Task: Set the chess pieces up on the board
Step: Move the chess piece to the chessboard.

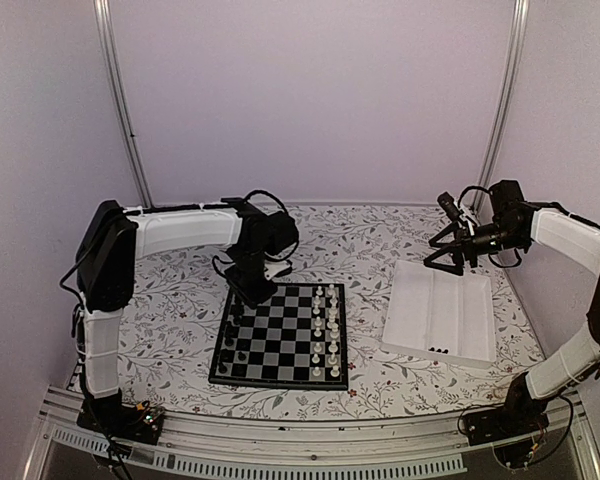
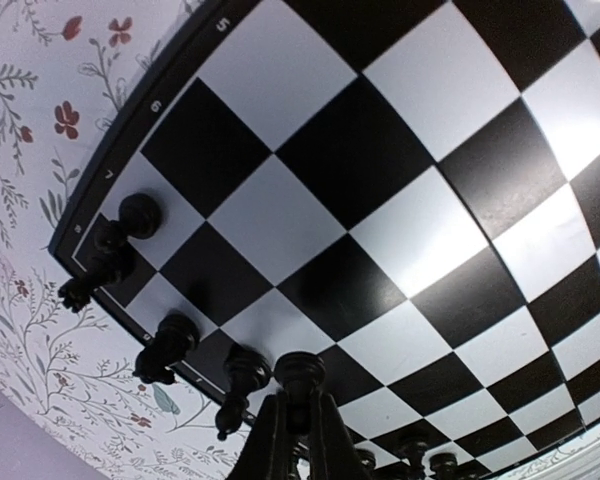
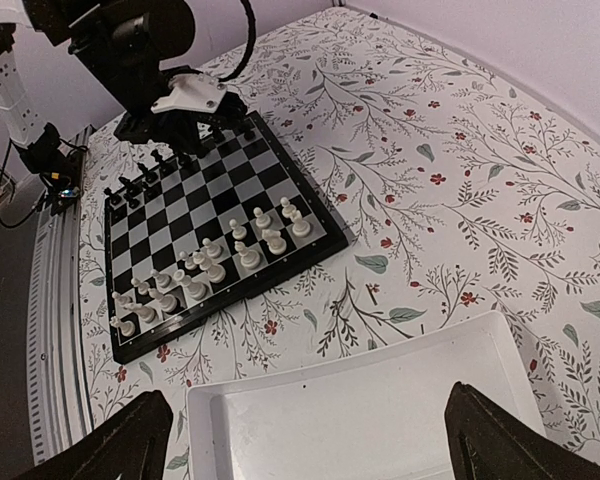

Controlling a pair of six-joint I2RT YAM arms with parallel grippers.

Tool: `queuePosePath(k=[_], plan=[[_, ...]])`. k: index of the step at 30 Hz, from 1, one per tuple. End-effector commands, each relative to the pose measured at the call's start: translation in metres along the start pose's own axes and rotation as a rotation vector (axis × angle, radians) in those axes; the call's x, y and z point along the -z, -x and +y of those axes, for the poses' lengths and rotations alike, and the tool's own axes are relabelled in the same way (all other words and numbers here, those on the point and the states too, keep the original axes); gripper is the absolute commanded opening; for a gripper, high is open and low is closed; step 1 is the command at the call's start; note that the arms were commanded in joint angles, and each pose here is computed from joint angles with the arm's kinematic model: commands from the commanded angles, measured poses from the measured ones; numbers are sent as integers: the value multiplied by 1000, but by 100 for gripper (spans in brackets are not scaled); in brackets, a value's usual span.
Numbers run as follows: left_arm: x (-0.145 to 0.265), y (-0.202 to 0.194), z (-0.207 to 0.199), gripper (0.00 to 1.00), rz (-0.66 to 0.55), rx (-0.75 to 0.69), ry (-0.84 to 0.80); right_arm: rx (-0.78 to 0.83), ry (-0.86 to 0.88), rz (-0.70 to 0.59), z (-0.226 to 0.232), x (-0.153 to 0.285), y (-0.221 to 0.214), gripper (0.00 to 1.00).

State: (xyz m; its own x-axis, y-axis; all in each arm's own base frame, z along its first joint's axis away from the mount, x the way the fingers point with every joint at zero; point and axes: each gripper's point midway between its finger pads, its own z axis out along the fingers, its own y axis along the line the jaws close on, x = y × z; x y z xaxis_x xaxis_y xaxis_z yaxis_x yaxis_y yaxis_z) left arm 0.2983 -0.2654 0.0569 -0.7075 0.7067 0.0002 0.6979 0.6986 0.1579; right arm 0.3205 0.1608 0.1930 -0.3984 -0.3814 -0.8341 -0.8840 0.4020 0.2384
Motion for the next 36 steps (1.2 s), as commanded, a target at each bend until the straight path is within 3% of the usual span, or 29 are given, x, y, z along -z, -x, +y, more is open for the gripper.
queuePosePath(k=[1, 23, 36], plan=[[7, 20, 17, 7, -71, 27, 51, -15, 16, 9, 2, -3, -6, 99], [-22, 24, 37, 11, -17, 50, 94, -25, 19, 23, -1, -6, -11, 99], [-17, 26, 40, 31, -33, 60, 103, -24, 14, 23, -3, -5, -8, 99]])
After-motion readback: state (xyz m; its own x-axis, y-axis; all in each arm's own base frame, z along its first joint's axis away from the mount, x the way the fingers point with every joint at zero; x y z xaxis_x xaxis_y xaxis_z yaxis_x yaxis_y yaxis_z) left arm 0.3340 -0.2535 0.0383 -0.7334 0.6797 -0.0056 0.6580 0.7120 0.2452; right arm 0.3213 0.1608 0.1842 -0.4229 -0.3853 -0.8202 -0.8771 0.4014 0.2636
